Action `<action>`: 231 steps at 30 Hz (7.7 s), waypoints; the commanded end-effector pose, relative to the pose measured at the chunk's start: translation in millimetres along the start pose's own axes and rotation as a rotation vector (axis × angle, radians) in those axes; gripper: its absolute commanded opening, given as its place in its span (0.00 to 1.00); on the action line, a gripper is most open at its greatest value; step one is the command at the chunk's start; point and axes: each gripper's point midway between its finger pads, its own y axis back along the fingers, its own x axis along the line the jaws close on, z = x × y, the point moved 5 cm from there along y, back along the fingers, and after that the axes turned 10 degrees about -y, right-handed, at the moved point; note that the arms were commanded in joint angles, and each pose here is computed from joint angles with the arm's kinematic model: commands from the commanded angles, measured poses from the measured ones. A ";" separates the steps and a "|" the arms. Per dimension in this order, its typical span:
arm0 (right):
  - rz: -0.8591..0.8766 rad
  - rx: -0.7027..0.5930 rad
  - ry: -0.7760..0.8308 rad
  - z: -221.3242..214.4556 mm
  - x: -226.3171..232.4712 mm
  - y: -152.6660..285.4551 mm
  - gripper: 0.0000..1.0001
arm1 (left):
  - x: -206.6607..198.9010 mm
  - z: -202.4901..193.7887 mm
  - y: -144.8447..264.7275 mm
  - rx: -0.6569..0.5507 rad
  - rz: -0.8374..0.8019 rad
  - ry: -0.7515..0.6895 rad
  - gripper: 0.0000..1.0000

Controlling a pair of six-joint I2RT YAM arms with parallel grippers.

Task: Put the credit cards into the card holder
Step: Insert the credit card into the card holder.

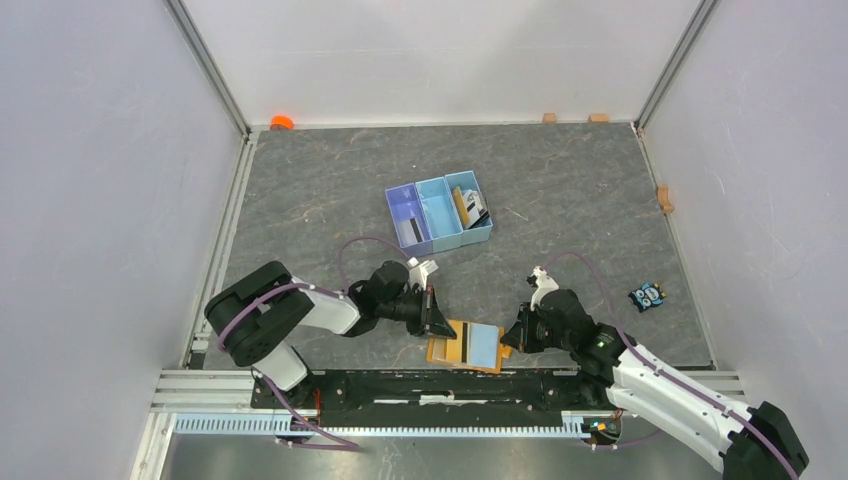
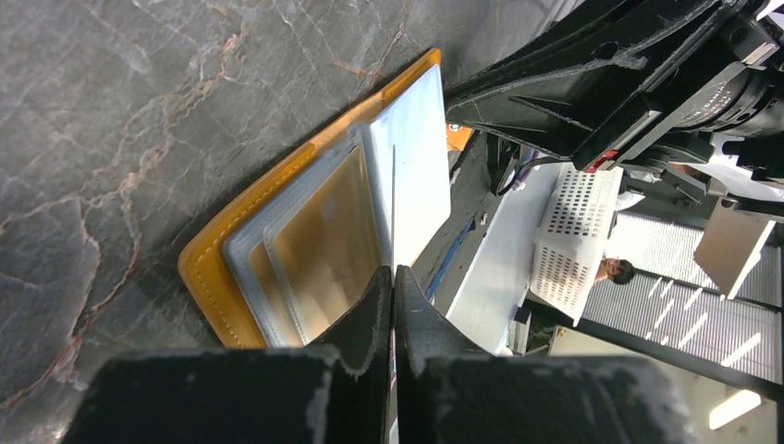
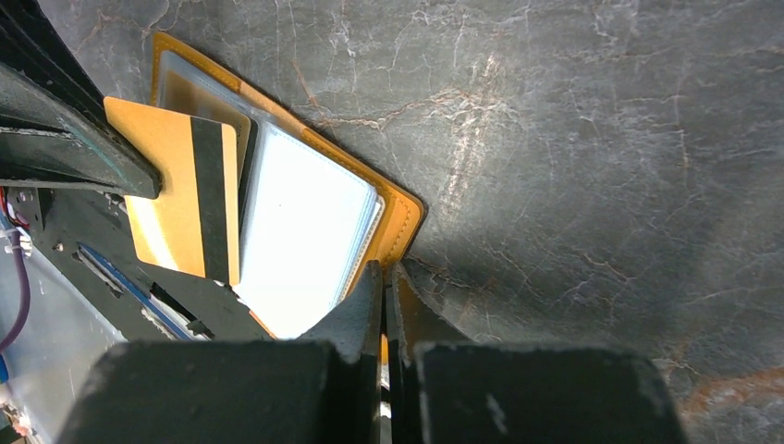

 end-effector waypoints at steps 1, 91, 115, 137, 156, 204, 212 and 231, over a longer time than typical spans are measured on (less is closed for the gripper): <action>-0.075 0.017 0.014 -5.5 -13.1 -0.4 0.00 | -2.9 6.9 -3.3 0.018 -0.027 -0.065 0.02; -0.108 -0.054 0.060 8.5 0.2 3.6 0.00 | 17.1 8.1 -25.1 -0.033 0.182 -0.121 0.16; -0.112 -0.063 0.074 10.6 0.5 4.5 0.00 | -15.3 -10.2 -23.0 0.088 0.207 -0.227 0.45; -0.114 -0.065 0.074 8.8 -2.8 2.6 0.00 | -55.5 7.8 -66.5 -0.006 0.040 -0.287 0.44; 0.067 -0.120 0.096 34.0 51.6 39.1 0.54 | -34.1 7.0 30.3 -0.012 0.375 -0.337 0.81; 0.196 -0.076 -0.096 2.6 36.3 1.0 0.25 | 17.0 -17.0 23.3 0.055 0.457 -0.268 0.27; 0.230 -0.066 -0.092 1.6 40.5 1.2 0.23 | 18.2 -17.7 23.3 0.056 0.463 -0.262 0.22; 0.287 -0.111 -0.073 14.0 57.2 7.3 0.23 | 16.0 -15.4 21.7 0.050 0.457 -0.261 0.14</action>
